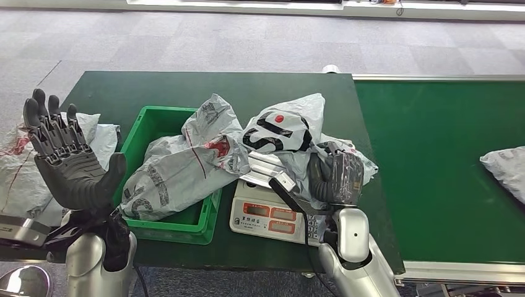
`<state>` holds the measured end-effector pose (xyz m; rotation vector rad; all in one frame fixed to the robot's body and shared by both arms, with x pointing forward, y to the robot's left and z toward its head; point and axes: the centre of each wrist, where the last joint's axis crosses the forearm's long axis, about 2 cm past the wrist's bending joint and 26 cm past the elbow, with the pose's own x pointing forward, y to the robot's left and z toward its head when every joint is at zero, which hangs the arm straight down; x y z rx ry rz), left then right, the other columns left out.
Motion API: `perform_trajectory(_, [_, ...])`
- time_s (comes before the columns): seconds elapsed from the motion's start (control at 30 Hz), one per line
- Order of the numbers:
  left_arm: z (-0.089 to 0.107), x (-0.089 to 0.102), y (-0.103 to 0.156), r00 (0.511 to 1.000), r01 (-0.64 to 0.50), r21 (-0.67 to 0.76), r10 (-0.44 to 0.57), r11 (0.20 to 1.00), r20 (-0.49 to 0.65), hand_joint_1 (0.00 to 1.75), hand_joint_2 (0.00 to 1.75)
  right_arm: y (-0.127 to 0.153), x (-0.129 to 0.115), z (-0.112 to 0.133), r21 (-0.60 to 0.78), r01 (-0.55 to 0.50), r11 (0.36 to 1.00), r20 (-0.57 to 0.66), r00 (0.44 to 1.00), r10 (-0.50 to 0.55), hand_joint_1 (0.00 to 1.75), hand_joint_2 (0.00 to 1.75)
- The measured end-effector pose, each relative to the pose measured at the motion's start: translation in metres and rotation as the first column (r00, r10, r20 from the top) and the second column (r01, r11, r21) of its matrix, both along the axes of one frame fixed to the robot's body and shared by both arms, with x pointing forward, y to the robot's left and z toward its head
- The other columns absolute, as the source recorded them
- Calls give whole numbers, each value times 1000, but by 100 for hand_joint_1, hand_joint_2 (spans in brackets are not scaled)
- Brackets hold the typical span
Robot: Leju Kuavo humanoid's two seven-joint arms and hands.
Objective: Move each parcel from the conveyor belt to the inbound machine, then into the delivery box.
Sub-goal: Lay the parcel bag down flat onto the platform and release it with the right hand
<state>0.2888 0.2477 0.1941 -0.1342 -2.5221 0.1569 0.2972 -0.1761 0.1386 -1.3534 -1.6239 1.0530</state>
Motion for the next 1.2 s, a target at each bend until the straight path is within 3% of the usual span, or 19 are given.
perform_trajectory(0.03, [0, 0, 0, 1000, 1, 1, -1, 1000, -1, 0, 175, 0, 0, -1, -2, -1, 1000, -4, 1000, 1, 175, 175])
perform_trajectory(0.17, [-1, 0, 1, 1000, 2, 3, -2, 1000, -4, 0, 175, 0, 0, -4, -9, -2, 1000, -17, 1000, 2, 33, 175])
perform_trajectory(0.4, [-2, 0, 2, 1000, -2, 3, 2, 1000, -6, 0, 175, 0, 1, -7, -17, -1, 1000, -31, 1000, 1, 33, 175])
perform_trajectory(0.53, [-2, 0, 3, 1000, -3, 5, 3, 1000, -6, 0, 175, 0, 1, -9, -19, -1, 1000, -36, 999, 0, 0, 175])
perform_trajectory(0.67, [-2, 0, 3, 1000, -7, 6, 7, 1000, -7, 0, 175, 0, 2, -10, -23, -10, 1000, -41, 999, 9, 0, 0])
perform_trajectory(0.87, [-2, 0, 5, 1000, -15, 6, 15, 1000, -9, 0, 175, 1, 2, -10, 97, -171, 981, -68, 982, 178, 0, 0])
perform_trajectory(1.03, [-3, 0, 6, 1000, -17, 8, 17, 1000, -9, 0, 175, 5, -3, -5, 273, -336, 902, -59, 929, 364, 0, 0])
perform_trajectory(1.2, [-3, 0, 6, 1000, -23, 10, 23, 1000, -9, 0, 175, 7, -6, 12, 371, -418, 829, 38, 899, 436, 0, 0])
